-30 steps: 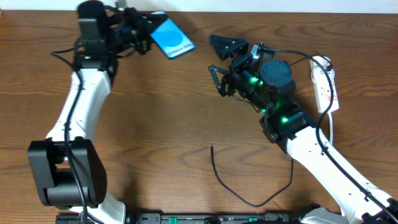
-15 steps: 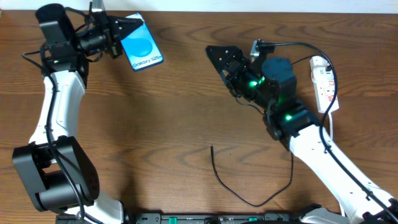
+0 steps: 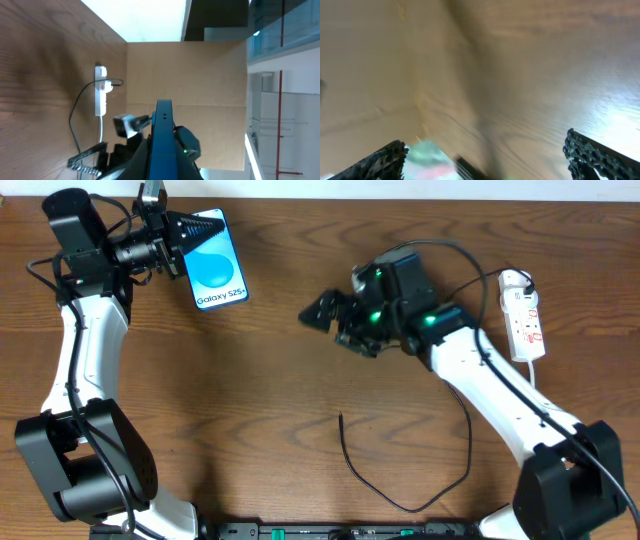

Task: Plug charger to phone and switch on socket
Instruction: 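Move the right gripper down over the black charging cable's end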

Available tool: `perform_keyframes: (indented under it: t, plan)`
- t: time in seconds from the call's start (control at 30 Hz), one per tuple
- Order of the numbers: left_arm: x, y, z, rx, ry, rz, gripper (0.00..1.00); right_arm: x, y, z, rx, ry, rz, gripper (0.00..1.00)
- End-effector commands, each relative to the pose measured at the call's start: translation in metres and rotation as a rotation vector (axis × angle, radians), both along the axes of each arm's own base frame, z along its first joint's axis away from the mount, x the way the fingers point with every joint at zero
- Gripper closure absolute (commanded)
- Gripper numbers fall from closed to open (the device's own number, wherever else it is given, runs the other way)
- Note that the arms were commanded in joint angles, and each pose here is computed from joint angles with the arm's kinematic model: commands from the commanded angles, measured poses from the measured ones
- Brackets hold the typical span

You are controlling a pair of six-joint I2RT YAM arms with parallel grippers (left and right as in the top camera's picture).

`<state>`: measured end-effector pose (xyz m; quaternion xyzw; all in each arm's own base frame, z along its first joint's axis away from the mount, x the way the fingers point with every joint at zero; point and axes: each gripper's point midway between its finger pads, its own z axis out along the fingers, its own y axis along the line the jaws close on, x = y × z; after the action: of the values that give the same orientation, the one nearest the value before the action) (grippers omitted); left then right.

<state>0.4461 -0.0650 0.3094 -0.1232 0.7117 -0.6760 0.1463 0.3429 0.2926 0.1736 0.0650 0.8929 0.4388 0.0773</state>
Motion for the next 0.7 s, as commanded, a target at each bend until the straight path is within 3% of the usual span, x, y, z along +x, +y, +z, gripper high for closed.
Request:
perform_keyframes:
  t: [0.0,0.17,0.43,0.67]
  plan:
    - [-0.010,-0.001,0.024,0.014,-0.089,-0.037,0.93,-0.008,0.009,0.015,0.004,-0.114,0.125,0.01]
    - [-0.010,-0.001,0.023,0.017,-0.096,-0.036,0.93,-0.012,0.011,0.012,-0.023,-0.140,0.148,0.01]
    - [-0.008,-0.001,0.023,0.021,-0.099,-0.027,0.93,-0.031,-0.026,-0.032,-0.448,-0.031,-0.029,0.01]
    - [-0.008,-0.001,0.023,0.021,-0.099,-0.026,0.93,-0.046,-0.042,-0.042,-0.595,0.037,-0.047,0.01]
